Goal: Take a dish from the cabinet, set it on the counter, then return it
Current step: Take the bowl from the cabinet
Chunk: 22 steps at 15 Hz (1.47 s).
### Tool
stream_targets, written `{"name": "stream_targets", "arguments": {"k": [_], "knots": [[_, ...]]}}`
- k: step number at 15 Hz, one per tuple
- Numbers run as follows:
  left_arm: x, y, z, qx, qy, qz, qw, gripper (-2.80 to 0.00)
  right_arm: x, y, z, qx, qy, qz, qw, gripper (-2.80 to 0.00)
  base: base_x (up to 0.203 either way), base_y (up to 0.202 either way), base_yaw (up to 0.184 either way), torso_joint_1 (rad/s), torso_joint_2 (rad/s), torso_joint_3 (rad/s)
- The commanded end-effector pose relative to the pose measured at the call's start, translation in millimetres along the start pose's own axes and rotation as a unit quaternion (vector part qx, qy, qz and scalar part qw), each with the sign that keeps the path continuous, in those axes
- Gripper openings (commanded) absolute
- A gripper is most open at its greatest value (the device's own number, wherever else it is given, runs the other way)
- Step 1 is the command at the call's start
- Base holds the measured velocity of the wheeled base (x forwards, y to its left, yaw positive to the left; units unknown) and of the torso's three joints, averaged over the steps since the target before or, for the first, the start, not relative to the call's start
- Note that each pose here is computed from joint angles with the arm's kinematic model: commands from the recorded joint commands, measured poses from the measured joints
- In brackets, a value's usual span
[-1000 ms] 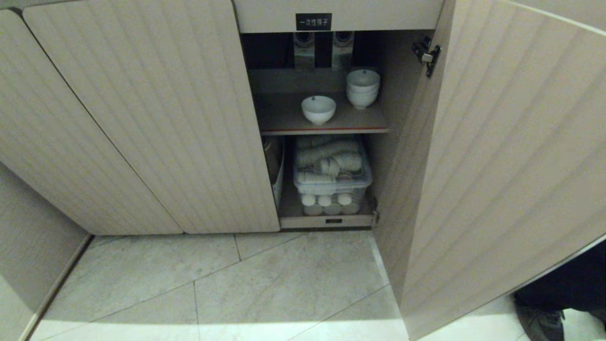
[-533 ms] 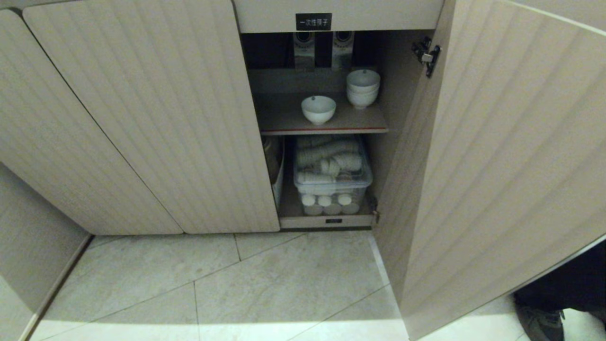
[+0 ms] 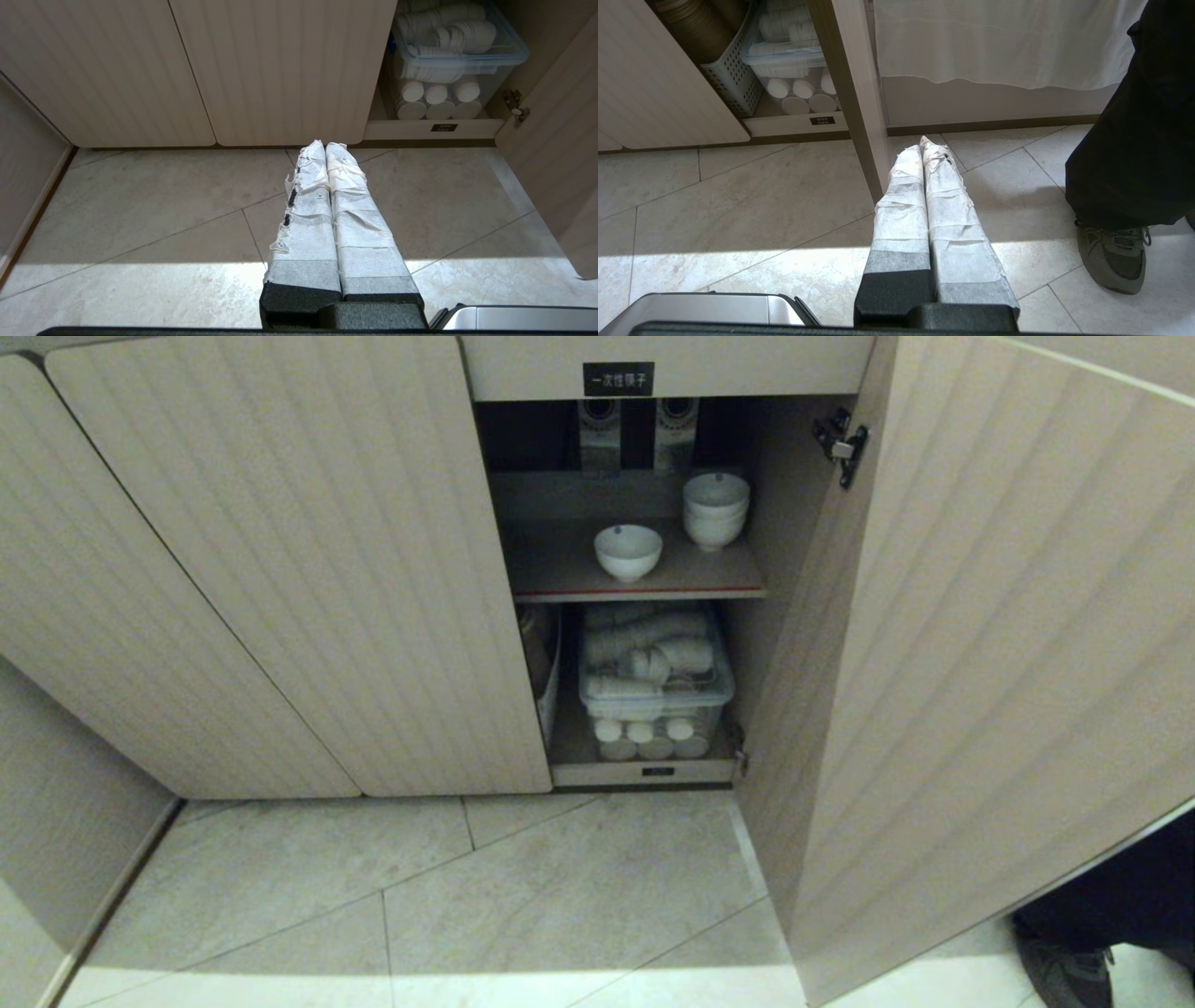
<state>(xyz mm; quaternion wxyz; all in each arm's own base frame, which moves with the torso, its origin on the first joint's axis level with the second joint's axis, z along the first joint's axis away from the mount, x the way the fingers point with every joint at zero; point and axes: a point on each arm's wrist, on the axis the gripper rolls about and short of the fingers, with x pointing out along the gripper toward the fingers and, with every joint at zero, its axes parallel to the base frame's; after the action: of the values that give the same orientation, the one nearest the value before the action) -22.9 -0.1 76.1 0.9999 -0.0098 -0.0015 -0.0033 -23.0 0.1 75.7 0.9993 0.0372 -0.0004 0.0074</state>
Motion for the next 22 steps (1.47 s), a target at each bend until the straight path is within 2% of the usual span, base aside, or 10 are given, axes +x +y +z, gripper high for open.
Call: {"name": "stream_targets", "arguments": {"k": [1,18,22], "knots": [[0.0,0.0,0.0,0.0,0.0,-0.001,1.0,-2.8,0.1,0.0,0.0,0.0,0.001,0.0,1.0,-2.8,0.0,0.0,0.0,0.0,0.0,0.0],[0.0,0.0,0.0,0.0,0.0,0.0,1.0,-2.8,0.1,0.0,0.0,0.0,0.001,0.0,1.0,-2.8,0.0,0.0,0.0,0.0,0.0,0.0],[0.0,0.0,0.0,-0.001,0.0,0.001,1.0,-2.8,0.1,0.0,0.0,0.0,0.001,0.0,1.0,-2.8,-0.003,0.141,-0.004,0.001,0.0,0.004]]}}
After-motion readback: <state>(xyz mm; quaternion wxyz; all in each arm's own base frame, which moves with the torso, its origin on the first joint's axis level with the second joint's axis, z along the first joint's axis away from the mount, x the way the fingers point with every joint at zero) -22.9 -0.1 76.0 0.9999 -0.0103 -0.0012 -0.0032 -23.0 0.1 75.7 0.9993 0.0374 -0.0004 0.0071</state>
